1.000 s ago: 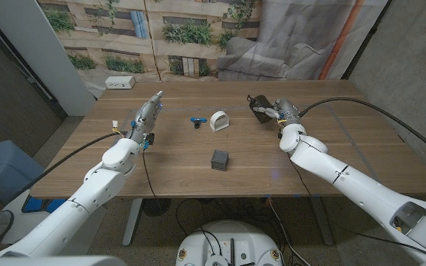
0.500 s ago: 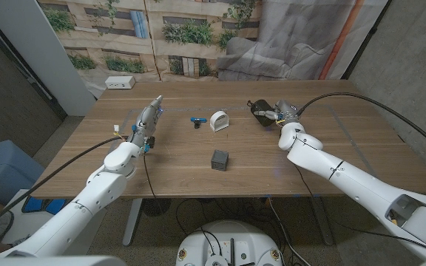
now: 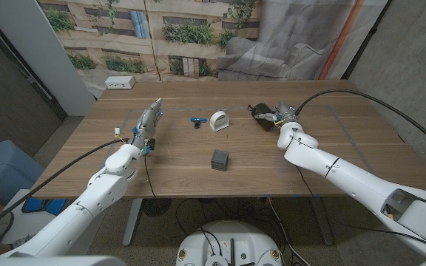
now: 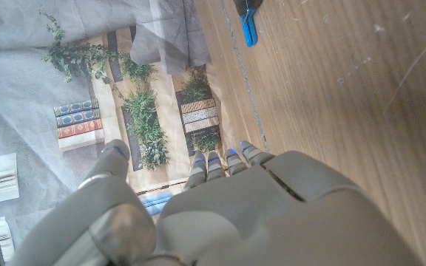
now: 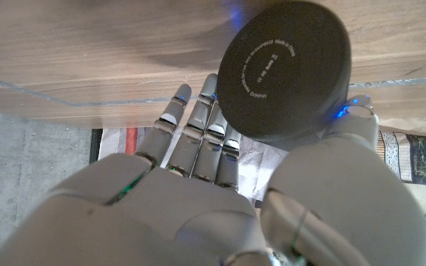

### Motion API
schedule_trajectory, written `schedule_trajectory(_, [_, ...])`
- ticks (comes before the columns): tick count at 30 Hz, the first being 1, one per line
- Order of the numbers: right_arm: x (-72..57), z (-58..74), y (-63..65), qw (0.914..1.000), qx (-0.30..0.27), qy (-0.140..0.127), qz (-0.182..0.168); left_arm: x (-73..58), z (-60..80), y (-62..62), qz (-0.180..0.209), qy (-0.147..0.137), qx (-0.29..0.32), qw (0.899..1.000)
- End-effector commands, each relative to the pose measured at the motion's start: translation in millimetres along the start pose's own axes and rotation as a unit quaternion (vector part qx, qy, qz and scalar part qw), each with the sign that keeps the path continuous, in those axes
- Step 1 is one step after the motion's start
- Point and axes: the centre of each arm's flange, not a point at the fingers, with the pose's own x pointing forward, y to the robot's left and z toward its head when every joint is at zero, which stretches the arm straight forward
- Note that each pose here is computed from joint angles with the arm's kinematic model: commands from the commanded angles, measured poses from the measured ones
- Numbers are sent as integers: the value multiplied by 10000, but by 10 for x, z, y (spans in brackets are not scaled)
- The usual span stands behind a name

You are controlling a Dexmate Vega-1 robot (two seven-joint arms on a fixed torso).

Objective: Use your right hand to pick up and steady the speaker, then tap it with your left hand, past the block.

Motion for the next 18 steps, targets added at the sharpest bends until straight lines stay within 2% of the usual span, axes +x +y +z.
schedule_trajectory(1, [9,22,71,9997,-203,95,35,26,-8,9,9,48,32,10000])
schedule_trajectory(18, [-18,58,111,9995,-281,118,117,26,-26,22,26,64,-12,10000])
